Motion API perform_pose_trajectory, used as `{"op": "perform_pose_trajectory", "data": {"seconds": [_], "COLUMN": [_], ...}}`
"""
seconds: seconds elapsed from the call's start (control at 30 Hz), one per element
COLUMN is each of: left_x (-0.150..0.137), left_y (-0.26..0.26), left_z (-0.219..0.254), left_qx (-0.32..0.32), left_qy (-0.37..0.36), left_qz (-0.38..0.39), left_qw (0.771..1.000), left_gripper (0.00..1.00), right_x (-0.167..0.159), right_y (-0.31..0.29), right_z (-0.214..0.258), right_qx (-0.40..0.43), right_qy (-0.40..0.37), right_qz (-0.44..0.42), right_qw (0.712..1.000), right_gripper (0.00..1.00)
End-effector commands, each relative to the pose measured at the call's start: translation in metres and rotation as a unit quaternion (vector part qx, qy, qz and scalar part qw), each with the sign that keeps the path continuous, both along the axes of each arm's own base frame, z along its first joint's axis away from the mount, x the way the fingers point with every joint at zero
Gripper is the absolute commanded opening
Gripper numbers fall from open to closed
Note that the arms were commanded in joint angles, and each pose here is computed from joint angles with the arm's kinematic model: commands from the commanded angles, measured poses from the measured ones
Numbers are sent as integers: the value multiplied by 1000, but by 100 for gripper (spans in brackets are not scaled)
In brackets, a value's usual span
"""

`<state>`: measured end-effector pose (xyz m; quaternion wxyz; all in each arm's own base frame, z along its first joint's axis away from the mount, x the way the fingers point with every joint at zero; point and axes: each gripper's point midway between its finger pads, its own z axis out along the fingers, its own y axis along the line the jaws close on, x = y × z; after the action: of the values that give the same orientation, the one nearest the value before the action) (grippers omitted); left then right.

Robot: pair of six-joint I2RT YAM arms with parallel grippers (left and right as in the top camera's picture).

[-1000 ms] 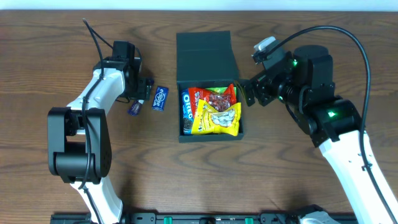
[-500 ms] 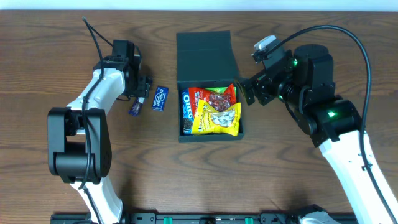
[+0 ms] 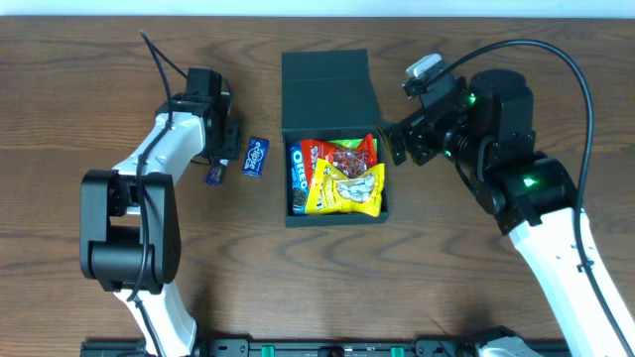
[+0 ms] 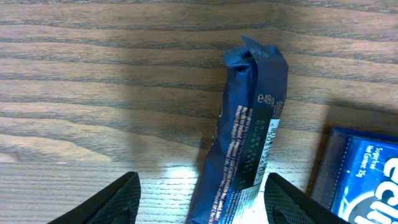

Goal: Pack container
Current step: 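Grasp the blue chocolate bar upright with the left gripper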

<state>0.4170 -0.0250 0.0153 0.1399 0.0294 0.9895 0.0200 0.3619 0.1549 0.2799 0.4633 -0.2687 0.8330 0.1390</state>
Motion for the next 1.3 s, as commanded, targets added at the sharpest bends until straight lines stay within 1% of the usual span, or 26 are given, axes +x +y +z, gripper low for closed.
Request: {"op": "perform_pose_trajectory", "data": {"seconds": [0.0,0.27,0.47,0.6,0.67,0.77,0.87,1.1,1.27], "left_x": [-5,-10,-14,-13,-14,-14,-14,-15,-16], "left_y": [1,0,0,-1,-1,-2,-2,-1,-1], "left_z": [-8,-14,-22,-22,-22,-23,-23,-21,-11], "left_qx": [9,6,8,9,9,9,9,8,9], "left_qy": [10,14,23,23,23,23,23,27,30], "left_qz": [3,13,16,19,19,19,20,23,23], "left_qw": [1000,1000,1000,1000,1000,1000,999,999,999], "left_gripper": [63,57,49,48,45,34,26,24,21], "right_x": [4,4,6,6,6,6,6,9,12], "right_y": [-4,-4,-4,-4,-4,-4,-4,-3,-2], "right_z": [5,5,8,8,8,8,8,12,18], "right_qx": [4,4,6,6,6,6,6,9,13], "right_qy": [-3,-5,-10,-11,-12,-12,-12,-22,-35], "right_qz": [-11,-11,-11,-11,-11,-11,-11,-11,-11], "right_qw": [1000,1000,1000,1000,1000,1000,1000,1000,999], "right_gripper": [99,99,99,99,99,99,99,99,99]}}
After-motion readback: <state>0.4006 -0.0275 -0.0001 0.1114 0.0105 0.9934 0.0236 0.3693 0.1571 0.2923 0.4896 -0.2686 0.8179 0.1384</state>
